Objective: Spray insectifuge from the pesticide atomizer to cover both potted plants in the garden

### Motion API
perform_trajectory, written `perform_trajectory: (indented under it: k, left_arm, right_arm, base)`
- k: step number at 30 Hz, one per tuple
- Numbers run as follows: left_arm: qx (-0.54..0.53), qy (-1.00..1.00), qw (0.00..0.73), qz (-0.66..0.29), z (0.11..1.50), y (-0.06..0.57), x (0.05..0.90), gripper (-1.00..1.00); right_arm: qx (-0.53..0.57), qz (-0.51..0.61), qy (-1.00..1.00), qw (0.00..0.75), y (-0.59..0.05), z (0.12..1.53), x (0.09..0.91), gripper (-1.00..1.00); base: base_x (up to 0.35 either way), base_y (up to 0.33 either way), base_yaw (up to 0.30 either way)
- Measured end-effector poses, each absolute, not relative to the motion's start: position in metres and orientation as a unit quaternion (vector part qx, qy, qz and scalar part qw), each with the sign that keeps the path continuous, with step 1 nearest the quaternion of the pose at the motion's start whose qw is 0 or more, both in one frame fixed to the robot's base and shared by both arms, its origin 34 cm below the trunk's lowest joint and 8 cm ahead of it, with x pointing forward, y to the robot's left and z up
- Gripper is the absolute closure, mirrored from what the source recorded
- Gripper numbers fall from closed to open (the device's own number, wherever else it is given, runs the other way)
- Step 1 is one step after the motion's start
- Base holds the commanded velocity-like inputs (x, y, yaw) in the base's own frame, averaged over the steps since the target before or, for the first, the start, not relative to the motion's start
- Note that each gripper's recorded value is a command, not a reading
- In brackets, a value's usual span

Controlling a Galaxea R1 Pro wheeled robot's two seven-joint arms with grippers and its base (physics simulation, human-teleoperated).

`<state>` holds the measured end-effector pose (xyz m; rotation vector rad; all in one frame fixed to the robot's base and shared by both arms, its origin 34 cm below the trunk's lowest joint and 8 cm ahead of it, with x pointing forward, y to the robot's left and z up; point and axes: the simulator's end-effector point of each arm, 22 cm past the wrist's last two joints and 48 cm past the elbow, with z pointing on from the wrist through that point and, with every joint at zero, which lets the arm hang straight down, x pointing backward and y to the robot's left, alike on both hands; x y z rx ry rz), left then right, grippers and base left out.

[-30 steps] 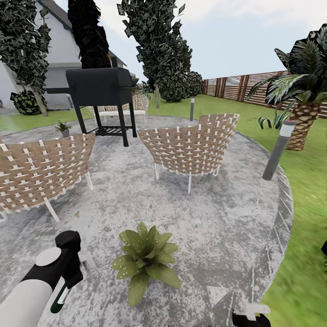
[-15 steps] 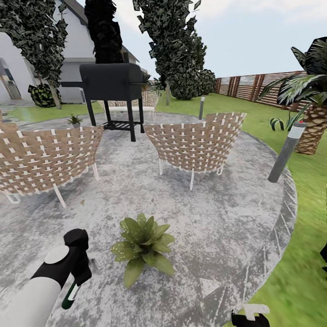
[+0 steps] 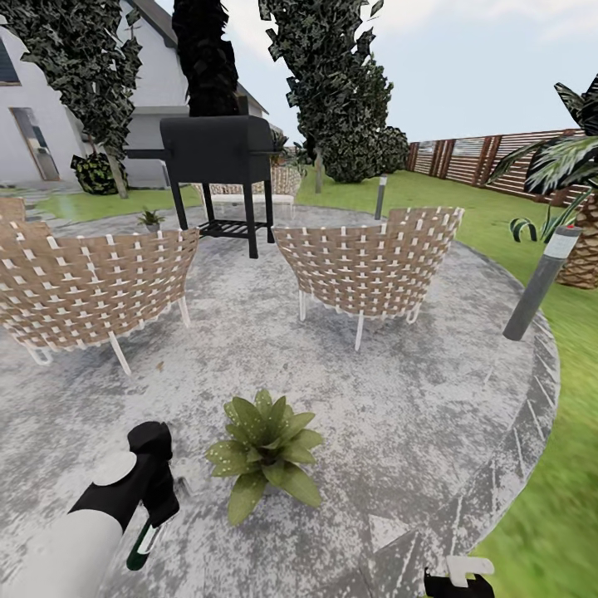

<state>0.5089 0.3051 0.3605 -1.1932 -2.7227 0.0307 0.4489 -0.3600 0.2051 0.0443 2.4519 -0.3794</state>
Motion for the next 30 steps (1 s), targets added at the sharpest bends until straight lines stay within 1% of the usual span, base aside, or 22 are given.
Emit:
perform_trajectory:
  k: [1, 3, 7, 10, 13, 14, 15, 17, 20, 21, 27, 30]
  left_arm:
    - [-0.394, -0.915, 0.090, 0.001, 0.362, 0.324, 0.507, 1.00]
    - [-0.391, -0.915, 0.097, -0.008, 0.362, 0.338, 0.504, 1.00]
    - [-0.421, -0.902, 0.092, 0.005, 0.358, 0.296, 0.506, 1.00]
    - [-0.428, -0.899, 0.095, 0.001, 0.358, 0.295, 0.505, 1.00]
    - [-0.415, -0.904, 0.105, -0.012, 0.359, 0.325, 0.502, 1.00]
    - [-0.403, -0.908, 0.116, -0.025, 0.361, 0.354, 0.498, 1.00]
    - [-0.402, -0.908, 0.119, -0.028, 0.360, 0.359, 0.496, 1.00]
    - [-0.406, -0.906, 0.118, -0.022, 0.358, 0.347, 0.495, 1.00]
    - [-0.430, -0.897, 0.106, 0.004, 0.352, 0.297, 0.497, 1.00]
    - [-0.432, -0.896, 0.104, 0.006, 0.352, 0.293, 0.497, 1.00]
    - [-0.426, -0.899, 0.103, 0.006, 0.352, 0.299, 0.497, 1.00]
    - [-0.421, -0.901, 0.107, -0.003, 0.352, 0.315, 0.496, 1.00]
  right_arm:
    - [0.017, -0.145, 0.935, 0.324, -0.360, 0.205, 0.449, -1.00]
    - [0.017, -0.145, 0.935, 0.324, -0.360, 0.205, 0.449, -1.00]
    - [0.016, -0.145, 0.935, 0.324, -0.360, 0.205, 0.448, -1.00]
    - [0.016, -0.145, 0.935, 0.323, -0.360, 0.205, 0.448, -1.00]
    - [0.016, -0.145, 0.935, 0.323, -0.360, 0.205, 0.448, -1.00]
    - [0.016, -0.145, 0.935, 0.323, -0.360, 0.205, 0.448, -1.00]
    - [0.016, -0.145, 0.935, 0.323, -0.360, 0.205, 0.448, -1.00]
    - [0.016, -0.145, 0.935, 0.323, -0.360, 0.205, 0.448, -1.00]
    - [0.016, -0.145, 0.935, 0.323, -0.360, 0.205, 0.448, -1.00]
    - [0.016, -0.145, 0.935, 0.323, -0.360, 0.205, 0.448, -1.00]
    - [0.016, -0.145, 0.935, 0.323, -0.360, 0.205, 0.448, -1.00]
    - [0.016, -0.145, 0.935, 0.324, -0.361, 0.206, 0.449, -1.00]
  base:
    - [0.000, 0.000, 0.000]
    - [0.000, 0.000, 0.000]
    - [0.000, 0.000, 0.000]
    - [0.000, 0.000, 0.000]
    - [0.000, 0.000, 0.000]
    - [0.000, 0.000, 0.000]
    - [0.000, 0.000, 0.000]
    - [0.000, 0.000, 0.000]
    - [0.000, 0.000, 0.000]
    - [0.000, 0.000, 0.000]
    - [0.000, 0.000, -0.006]
    - [-0.030, -0.013, -0.176]
